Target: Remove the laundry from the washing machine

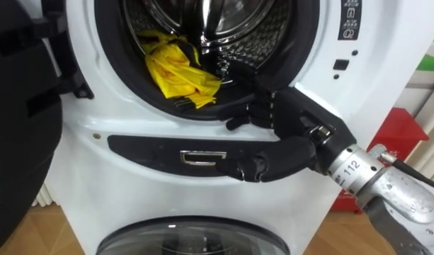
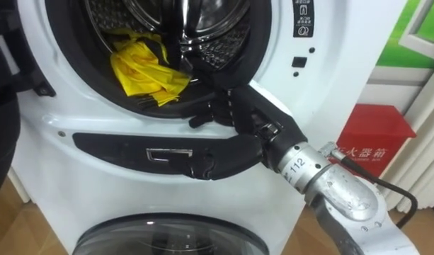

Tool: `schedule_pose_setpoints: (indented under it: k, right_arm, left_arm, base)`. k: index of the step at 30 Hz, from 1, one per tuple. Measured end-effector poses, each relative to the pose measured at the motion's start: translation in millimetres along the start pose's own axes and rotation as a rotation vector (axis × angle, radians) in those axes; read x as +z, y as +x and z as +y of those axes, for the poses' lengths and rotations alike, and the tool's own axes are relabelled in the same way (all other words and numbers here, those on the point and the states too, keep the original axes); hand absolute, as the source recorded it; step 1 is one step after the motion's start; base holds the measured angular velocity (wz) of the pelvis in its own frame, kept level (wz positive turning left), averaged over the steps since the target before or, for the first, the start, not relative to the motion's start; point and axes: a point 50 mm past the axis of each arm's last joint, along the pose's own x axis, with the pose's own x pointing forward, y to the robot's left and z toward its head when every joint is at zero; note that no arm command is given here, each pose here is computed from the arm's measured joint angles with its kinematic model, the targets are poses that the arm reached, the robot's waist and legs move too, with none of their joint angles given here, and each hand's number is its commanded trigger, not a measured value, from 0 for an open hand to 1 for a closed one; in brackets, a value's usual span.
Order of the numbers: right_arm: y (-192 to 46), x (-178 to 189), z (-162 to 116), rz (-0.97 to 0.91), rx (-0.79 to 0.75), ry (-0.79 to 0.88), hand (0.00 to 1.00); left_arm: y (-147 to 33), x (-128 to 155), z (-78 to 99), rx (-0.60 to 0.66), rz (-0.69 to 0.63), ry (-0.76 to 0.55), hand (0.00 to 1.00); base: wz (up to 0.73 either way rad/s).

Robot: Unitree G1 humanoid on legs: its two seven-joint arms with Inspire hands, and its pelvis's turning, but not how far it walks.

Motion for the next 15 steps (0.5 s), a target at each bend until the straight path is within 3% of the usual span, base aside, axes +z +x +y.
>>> schedule_pose_setpoints:
  k: [7, 11, 15]
  right_arm:
    - [2, 6, 7, -0.013, 0.049, 0.002, 0.00]
    - [32, 55, 49, -0.283, 0.321, 0.103, 0.00]
    - [34, 82, 72, -0.442, 0.534, 0.200, 0.00]
  left_arm:
    - [0.0, 0, 0.1, 0.008, 0.001, 0.003, 0.00]
    - [0.3, -2, -1.8, 0.000, 0.019, 0.019, 0.00]
    - [0.4, -5, -2.4, -0.004, 0.038, 0.029, 0.00]
  base:
    - [-0.04]
    - [0.08]
    - [0.36]
